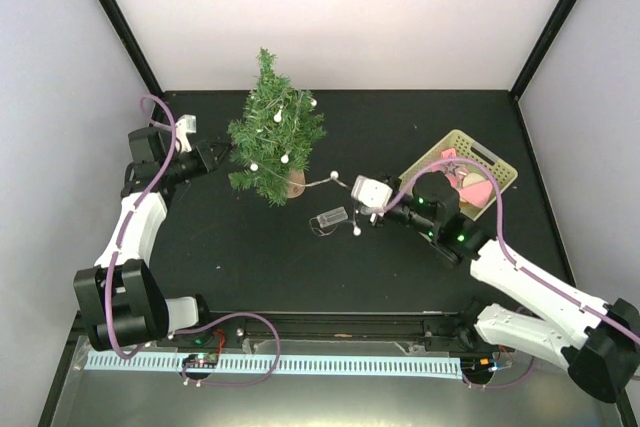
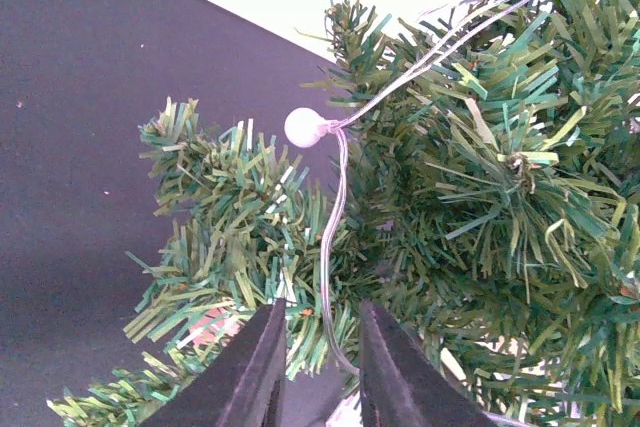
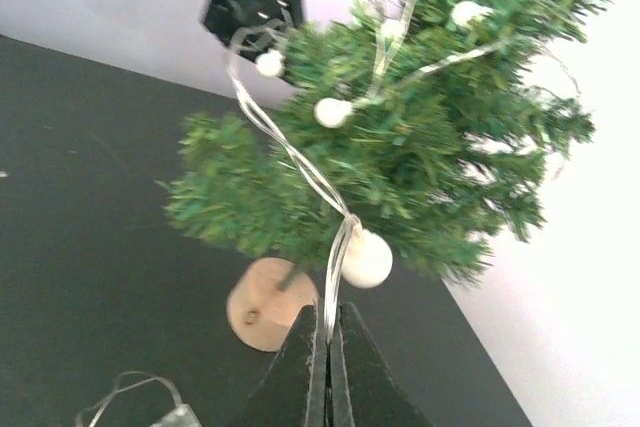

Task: Decorate the small christmas tree
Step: Wrap the decoration item around the Christmas tree.

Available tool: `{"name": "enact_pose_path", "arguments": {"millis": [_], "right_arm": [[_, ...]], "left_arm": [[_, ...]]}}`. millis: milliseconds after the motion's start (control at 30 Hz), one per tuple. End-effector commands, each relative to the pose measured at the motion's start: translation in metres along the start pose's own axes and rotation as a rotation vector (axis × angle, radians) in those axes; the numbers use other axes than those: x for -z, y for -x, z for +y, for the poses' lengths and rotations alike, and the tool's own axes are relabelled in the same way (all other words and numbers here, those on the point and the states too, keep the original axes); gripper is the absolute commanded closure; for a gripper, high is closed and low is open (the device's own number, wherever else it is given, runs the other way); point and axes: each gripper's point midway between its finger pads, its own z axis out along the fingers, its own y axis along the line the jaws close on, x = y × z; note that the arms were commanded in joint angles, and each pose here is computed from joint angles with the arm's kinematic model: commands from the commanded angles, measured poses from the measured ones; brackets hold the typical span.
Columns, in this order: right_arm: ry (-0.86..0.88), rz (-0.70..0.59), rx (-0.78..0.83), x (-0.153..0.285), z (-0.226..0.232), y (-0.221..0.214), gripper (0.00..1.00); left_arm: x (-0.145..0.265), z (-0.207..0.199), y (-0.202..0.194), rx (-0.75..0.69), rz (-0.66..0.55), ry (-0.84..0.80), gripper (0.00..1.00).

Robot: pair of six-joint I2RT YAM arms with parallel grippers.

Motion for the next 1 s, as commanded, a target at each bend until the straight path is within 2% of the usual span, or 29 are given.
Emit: {"name": "enact_pose_path", "arguments": {"millis": [0, 67, 167, 400, 600, 667, 867, 967], "right_arm": [[-0.156, 0.104, -0.015, -0.006, -0.042, -0.012, 0.99], [-0.205, 0.118, -0.023, -0.001, -0.057, -0.019, 0.99], [-0.229, 0.121, -0.008, 0.006, -0.07, -0.02, 0.99], [-0.112, -0.025, 0.066, 0.02, -0.045, 0.013, 0.99], [-0.146, -0.052, 0.048, 0.035, -0.051, 0.028, 0.99], [-0.157, -0.032, 0.035, 0.037, -0.053, 0.025, 0.99], [-0.242, 0.14, 0.033, 0.02, -0.075, -0.012, 0.99], [-0.258, 0.152, 0.026, 0.008, -0.092, -0.017, 0.99]], "left_arm": [[0.008, -0.016, 0.007, -0.014, -0.029, -0.046, 0.74], [0.011, -0.021, 0.009, -0.022, -0.036, -0.051, 0.69], [0.014, -0.026, 0.012, -0.037, -0.042, -0.048, 0.67], [0.022, -0.029, 0.017, -0.059, -0.064, -0.009, 0.66], [0.031, -0.025, 0.019, -0.084, -0.096, 0.064, 0.57], [0.033, -0.027, 0.019, -0.097, -0.101, 0.067, 0.56], [0.033, -0.038, 0.017, -0.12, -0.107, 0.047, 0.56], [0.031, -0.038, 0.013, -0.125, -0.099, 0.054, 0.56]]}}
